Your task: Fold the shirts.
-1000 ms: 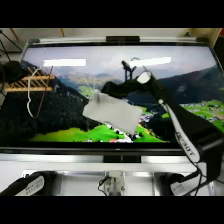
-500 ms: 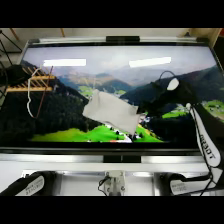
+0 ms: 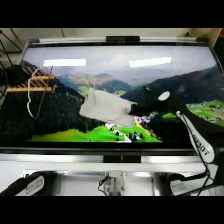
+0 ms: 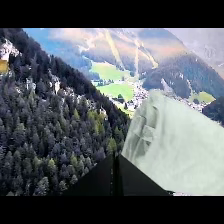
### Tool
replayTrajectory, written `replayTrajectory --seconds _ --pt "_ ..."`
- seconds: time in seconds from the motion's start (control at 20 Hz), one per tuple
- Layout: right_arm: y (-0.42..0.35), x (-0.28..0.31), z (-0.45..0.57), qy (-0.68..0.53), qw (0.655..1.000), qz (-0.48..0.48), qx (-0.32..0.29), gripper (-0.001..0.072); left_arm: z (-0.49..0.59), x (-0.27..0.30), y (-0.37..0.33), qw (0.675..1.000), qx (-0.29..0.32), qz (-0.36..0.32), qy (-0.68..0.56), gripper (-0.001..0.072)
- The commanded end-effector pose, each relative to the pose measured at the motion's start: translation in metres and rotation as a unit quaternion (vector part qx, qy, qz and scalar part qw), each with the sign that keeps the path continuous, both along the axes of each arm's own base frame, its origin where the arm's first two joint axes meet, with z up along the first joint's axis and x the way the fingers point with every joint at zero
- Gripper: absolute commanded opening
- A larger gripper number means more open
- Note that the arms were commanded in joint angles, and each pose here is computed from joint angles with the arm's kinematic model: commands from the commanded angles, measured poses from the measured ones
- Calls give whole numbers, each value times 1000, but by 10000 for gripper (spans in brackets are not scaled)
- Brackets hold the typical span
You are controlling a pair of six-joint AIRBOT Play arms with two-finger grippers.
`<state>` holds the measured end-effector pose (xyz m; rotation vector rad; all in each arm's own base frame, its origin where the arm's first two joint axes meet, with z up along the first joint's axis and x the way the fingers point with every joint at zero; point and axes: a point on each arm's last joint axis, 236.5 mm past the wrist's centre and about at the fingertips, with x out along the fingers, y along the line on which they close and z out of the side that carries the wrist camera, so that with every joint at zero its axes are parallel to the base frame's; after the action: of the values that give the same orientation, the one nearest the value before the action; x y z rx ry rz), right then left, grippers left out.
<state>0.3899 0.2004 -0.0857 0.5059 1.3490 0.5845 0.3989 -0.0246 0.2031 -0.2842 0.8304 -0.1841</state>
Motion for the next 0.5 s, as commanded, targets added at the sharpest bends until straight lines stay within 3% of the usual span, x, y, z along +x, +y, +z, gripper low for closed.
replayTrajectory --seconds 0.0,0.15,0.25,0.45 --pt "12 76 80 -158 984 -23 75 77 0 0 0 1000 -1 2 0 34" --pt "-35 158 186 -300 947 -93 75 77 -3 1 0 1000 -2 1 4 34" --pt "-87 194 233 -373 916 -145 41 77 -7 2 0 1000 -3 1 9 34" --pt "-214 195 227 -336 912 -233 -14 77 -22 -1 0 1000 -5 1 27 34"
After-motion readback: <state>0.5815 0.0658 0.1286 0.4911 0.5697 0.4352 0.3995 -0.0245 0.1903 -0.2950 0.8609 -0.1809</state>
